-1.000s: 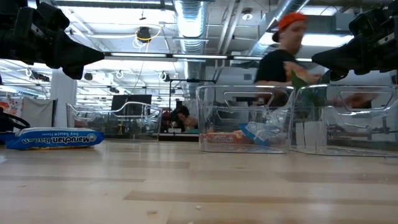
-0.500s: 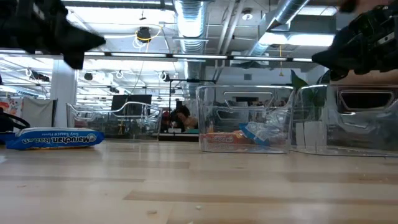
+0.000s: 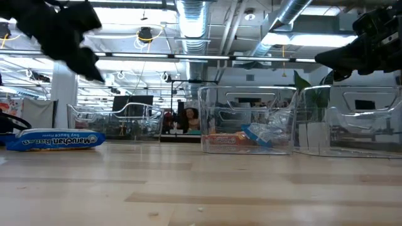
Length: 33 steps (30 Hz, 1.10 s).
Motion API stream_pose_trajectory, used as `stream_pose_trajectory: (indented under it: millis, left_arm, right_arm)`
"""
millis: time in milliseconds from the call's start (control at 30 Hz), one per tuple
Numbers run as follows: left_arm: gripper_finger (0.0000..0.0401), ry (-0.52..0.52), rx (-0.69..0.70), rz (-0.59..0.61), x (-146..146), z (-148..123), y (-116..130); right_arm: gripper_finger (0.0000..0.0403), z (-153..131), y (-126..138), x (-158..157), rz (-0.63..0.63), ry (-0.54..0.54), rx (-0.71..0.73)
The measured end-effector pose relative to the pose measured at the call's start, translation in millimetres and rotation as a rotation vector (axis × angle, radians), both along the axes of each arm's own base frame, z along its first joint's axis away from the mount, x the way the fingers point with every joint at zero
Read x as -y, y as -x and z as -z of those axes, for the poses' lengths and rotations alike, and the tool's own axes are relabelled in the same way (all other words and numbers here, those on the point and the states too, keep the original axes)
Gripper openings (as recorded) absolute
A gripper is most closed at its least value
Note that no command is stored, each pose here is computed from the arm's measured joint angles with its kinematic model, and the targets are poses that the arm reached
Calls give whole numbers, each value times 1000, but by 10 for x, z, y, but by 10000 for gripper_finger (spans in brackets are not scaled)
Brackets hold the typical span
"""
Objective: Sort Maruchan noodles
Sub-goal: Put the middle left blue noodle pack into the top left transparent bin
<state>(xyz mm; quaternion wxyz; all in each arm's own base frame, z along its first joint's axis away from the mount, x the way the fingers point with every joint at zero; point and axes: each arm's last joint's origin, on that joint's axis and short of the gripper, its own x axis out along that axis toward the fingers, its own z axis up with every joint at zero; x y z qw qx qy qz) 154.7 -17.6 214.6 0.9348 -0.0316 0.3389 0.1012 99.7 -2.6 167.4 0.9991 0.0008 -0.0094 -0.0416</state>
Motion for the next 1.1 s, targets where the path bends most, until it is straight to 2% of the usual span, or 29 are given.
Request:
stream_pose_trajectory:
  millis: [133,367,533,700,833,1100]
  left_arm:
    - [242,-84,-225,-32,54,203,-179]
    - [242,-200,-361,-51,67,395,-352]
    - [242,-147,-395,-19,80,432,-352]
    - [242,-159,-434,-62,60,448,-308]
    - [242,-129,-431,-77,52,517,-282]
    - [235,-111,-459,-207,-32,720,-145]
  right_arm:
    - [47,2,0,0,0,1,-2]
    - [47,11,0,0,-1,1,-12]
    - [47,14,0,0,-1,1,-15]
    - [47,17,0,0,-1,1,-18]
    - [47,18,0,0,-1,0,-19]
    - [47,21,0,0,-1,0,-21]
